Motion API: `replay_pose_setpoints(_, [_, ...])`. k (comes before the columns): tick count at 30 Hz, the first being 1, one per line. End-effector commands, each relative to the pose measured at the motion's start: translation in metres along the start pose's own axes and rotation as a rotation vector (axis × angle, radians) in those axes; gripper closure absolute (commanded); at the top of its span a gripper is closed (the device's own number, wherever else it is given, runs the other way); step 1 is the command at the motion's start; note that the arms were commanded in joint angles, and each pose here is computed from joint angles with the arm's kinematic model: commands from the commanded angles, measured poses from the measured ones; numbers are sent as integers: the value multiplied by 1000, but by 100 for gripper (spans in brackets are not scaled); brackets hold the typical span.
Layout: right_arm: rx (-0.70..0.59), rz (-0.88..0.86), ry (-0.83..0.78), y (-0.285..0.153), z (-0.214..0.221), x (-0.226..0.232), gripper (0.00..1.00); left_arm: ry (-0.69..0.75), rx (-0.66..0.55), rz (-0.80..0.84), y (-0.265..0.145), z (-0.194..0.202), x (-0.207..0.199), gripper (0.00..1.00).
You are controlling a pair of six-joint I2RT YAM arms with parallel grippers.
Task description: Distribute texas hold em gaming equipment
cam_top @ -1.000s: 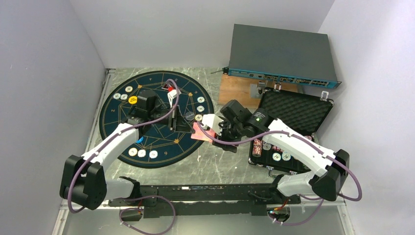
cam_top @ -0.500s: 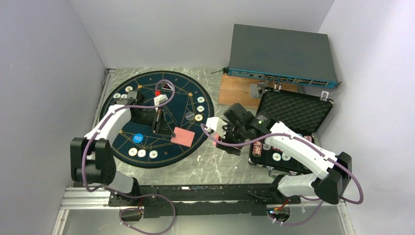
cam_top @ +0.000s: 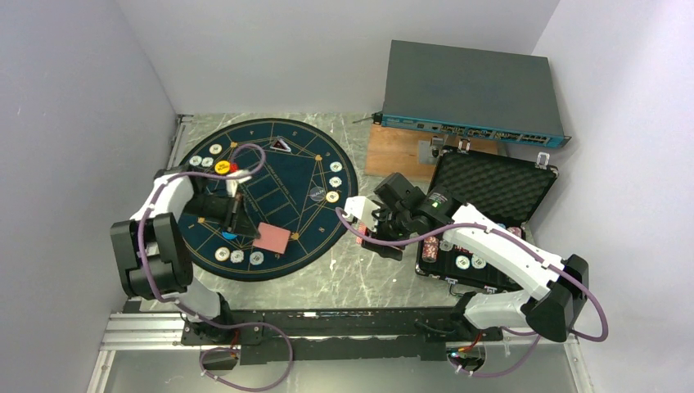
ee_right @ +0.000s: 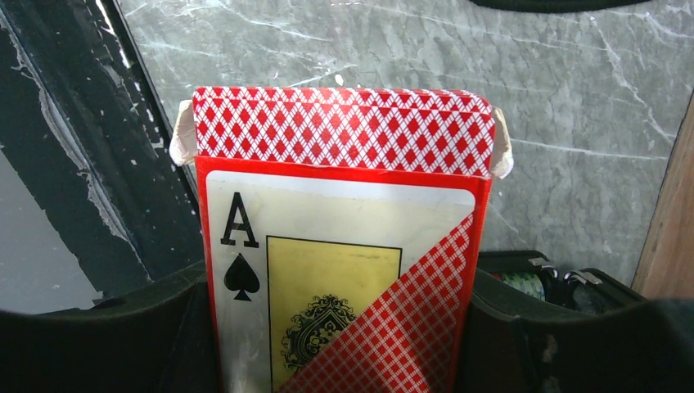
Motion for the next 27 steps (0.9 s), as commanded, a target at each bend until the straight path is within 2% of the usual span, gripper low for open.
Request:
replay_pose_setpoints(1, [-71,38,-23,-8,-12,-7,100,-89,-170,-84,-37,-5,30,100])
replay_pose_setpoints(7, [-79,41,-11,-8,-12,-6,100,-355,-530,-195,-106,7,80,100])
replay_pose_setpoints(10, [-79,38,-11,-8,-11,-5,100,-480,-644,-248,-126,23,103,100])
replay_pose_setpoints(11, [-78,38,-11,-8,-11,-5,100,-421,-711,-325,-140,21,123,100])
replay_pose_setpoints(12, [-78,37,-13,-8,-11,-5,100,-533,-700,-283,-135,32,116,100])
replay_pose_setpoints(14, [-77,35,-13,-7,-11,-5,100,-597,-721,-323,-140,41,126,100])
replay_pose_setpoints(19, [-77,29,-14,-5,-11,-5,100,-679,-718,-400,-142,50,146,100])
replay_pose_setpoints(27, [-72,24,-15,-4,-12,-6,100,-724,-542,-483,-135,57,160,100])
Point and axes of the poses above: each gripper's point midway between its finger pads, its own y axis out along the fingers, its own x axis along the line the jaws close on, z = x × y, the point moved 7 cm from there along -y, back along the fingers, and after that the axes turned 9 degrees about -y, right-handed, at the moved point
